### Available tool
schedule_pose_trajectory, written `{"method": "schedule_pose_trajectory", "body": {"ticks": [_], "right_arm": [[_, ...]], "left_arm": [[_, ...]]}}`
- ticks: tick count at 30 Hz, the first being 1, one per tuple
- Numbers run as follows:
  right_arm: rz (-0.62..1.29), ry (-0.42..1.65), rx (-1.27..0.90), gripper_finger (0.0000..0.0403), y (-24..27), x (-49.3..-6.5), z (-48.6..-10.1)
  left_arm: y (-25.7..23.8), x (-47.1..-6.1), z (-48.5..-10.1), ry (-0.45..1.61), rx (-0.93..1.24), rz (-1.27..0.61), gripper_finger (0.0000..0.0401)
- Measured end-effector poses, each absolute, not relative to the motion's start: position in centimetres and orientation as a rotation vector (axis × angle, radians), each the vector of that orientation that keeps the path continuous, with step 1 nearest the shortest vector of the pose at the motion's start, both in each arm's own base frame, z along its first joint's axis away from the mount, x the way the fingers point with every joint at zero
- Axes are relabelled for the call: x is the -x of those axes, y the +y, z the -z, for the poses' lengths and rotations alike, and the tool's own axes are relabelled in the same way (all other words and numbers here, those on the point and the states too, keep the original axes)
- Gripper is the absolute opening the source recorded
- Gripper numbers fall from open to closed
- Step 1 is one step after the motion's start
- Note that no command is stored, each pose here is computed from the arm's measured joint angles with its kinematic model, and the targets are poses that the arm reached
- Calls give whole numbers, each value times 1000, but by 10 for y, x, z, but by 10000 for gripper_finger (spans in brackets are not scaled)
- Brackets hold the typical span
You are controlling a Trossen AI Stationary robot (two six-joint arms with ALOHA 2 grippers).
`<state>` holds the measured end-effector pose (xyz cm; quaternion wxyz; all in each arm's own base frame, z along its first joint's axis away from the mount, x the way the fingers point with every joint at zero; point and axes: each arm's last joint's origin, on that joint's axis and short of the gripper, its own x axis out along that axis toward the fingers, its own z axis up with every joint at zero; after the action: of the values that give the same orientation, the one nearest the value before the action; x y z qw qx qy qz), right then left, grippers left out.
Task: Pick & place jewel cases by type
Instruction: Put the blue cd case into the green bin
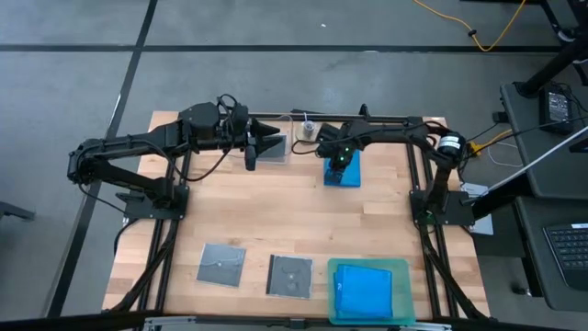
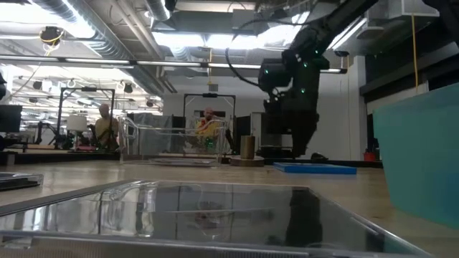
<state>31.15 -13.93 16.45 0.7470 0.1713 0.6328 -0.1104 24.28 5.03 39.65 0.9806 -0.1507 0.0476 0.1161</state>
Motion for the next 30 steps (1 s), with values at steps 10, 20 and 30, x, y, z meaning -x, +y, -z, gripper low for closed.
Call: {"method": "schedule_pose_trajectory", "body": {"ticks": [10,20,30], "right_arm": [[229,1402,-432,3,-127,-301,-142],[105,1364,-505,3,-81,-320,-139],[46,1299,-532,3,-19,-341,-138]], "left_arm": [[51,-243,-397,89,302,-254,145],[51,-243,-397,85,301,-254,145],[49,-243,-397,92,314,-195,145]]}}
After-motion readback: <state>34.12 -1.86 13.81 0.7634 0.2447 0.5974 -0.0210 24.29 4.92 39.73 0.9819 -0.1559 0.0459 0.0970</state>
